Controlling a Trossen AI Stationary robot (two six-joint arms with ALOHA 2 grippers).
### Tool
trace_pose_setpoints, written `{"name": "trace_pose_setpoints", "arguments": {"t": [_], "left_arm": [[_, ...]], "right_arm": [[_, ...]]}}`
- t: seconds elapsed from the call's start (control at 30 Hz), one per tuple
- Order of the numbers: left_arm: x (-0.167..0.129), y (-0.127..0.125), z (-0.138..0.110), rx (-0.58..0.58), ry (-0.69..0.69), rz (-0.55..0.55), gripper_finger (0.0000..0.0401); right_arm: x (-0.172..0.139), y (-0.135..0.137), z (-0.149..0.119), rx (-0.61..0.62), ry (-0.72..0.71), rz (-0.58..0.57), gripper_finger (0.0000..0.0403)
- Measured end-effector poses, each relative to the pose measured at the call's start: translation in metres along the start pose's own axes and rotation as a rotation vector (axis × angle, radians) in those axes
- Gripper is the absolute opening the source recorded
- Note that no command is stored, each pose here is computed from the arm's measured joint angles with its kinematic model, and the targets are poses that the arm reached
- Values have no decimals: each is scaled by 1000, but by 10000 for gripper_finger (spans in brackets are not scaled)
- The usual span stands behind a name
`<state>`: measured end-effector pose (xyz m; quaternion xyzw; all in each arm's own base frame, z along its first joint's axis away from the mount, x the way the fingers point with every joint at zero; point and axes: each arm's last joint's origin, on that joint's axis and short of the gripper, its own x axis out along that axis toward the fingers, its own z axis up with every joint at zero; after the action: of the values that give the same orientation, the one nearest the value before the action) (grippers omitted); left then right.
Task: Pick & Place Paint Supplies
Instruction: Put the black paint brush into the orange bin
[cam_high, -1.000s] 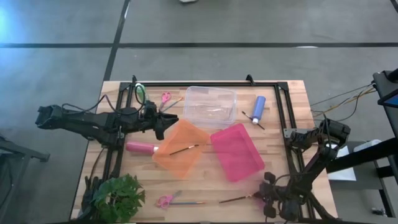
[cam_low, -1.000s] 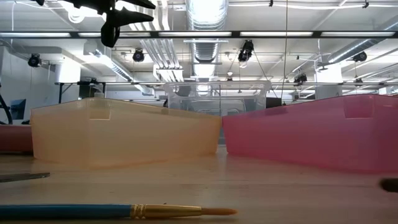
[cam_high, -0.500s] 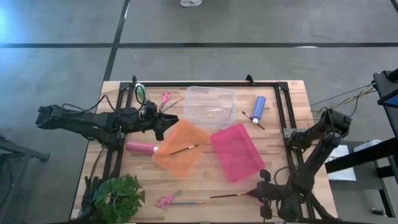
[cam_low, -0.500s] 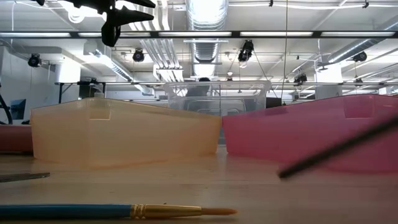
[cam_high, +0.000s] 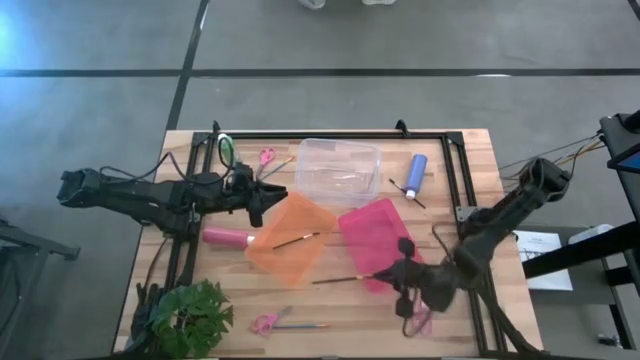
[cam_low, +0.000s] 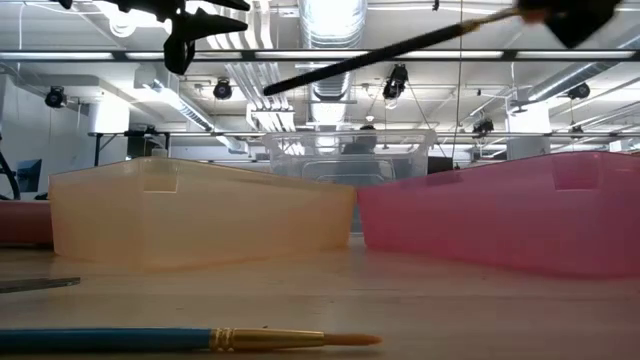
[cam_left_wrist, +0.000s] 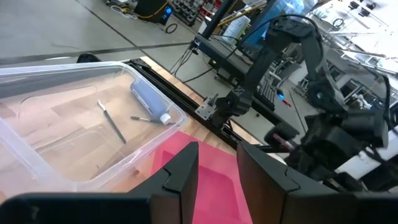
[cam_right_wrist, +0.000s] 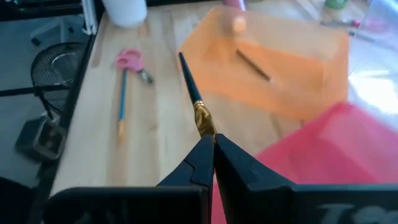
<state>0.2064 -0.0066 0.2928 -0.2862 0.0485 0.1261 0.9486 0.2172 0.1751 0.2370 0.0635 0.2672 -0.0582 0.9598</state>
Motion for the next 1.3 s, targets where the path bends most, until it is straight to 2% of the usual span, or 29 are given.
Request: {"name": "trace_pose_setpoints", "arguments": {"t": [0.3, 0.67, 0.9, 1.07, 1.3], "left_arm": [[-2, -11, 17, 65, -74, -48, 120], [-4, -16, 25, 131, -101, -58, 121], [-4, -16, 25, 138, -101, -54, 121], [-4, -16, 24, 139, -100, -53, 121], [-5, -15, 25, 142, -100, -53, 121]], "right_arm": [[47, -49, 39, -73, -31, 30, 8], [100, -104, 58, -114, -19, 80, 8], [142, -116, 76, -142, -3, 127, 8], [168, -115, 85, -129, 7, 117, 8], [176, -111, 93, -137, 78, 112, 8]]}}
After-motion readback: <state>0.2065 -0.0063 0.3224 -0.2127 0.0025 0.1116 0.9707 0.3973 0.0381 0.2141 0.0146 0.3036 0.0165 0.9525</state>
